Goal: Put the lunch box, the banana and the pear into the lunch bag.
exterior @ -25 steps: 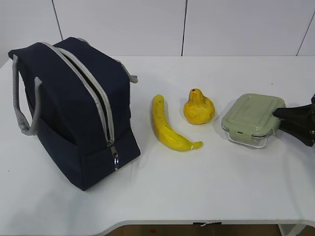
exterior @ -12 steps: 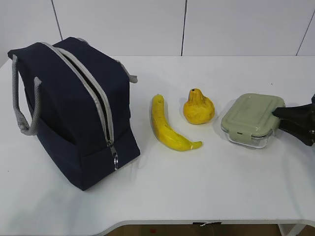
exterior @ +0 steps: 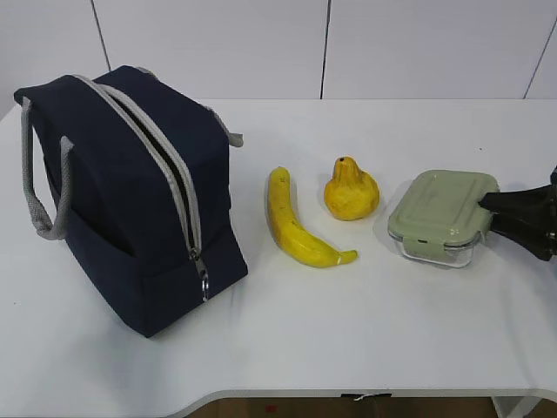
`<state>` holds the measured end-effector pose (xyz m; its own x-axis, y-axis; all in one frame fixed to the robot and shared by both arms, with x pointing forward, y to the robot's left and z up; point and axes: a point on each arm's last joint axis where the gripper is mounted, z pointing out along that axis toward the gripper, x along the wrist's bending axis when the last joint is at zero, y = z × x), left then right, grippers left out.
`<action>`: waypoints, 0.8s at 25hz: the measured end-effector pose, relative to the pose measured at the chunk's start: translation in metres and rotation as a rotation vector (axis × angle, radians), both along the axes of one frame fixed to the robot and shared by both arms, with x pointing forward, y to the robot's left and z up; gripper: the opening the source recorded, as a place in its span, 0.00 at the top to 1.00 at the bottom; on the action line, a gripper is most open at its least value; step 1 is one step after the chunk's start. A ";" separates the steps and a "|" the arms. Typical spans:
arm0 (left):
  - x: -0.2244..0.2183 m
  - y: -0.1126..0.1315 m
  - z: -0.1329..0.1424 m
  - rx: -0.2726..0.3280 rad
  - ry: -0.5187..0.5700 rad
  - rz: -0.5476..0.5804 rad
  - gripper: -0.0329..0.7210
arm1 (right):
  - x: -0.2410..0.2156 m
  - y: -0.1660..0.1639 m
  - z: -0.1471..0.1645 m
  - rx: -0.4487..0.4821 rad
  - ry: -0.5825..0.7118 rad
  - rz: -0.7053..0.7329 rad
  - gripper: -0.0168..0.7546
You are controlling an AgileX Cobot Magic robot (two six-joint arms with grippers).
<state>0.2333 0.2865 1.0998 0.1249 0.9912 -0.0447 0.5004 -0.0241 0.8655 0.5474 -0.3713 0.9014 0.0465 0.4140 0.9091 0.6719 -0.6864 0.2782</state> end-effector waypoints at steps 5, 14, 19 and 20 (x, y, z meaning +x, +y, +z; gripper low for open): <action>0.026 -0.012 0.029 -0.154 -0.023 -0.075 0.46 | 0.000 0.000 0.000 0.004 0.004 -0.002 0.65; 0.115 -0.028 0.038 -0.568 0.073 -0.111 0.46 | 0.000 0.000 0.000 0.006 0.004 -0.002 0.65; 0.167 -0.029 0.019 -0.636 0.191 -0.086 0.35 | 0.000 0.000 0.000 0.007 0.003 -0.002 0.65; 0.175 -0.029 0.015 -0.653 0.205 -0.084 0.31 | 0.000 0.000 0.000 0.007 0.003 -0.002 0.65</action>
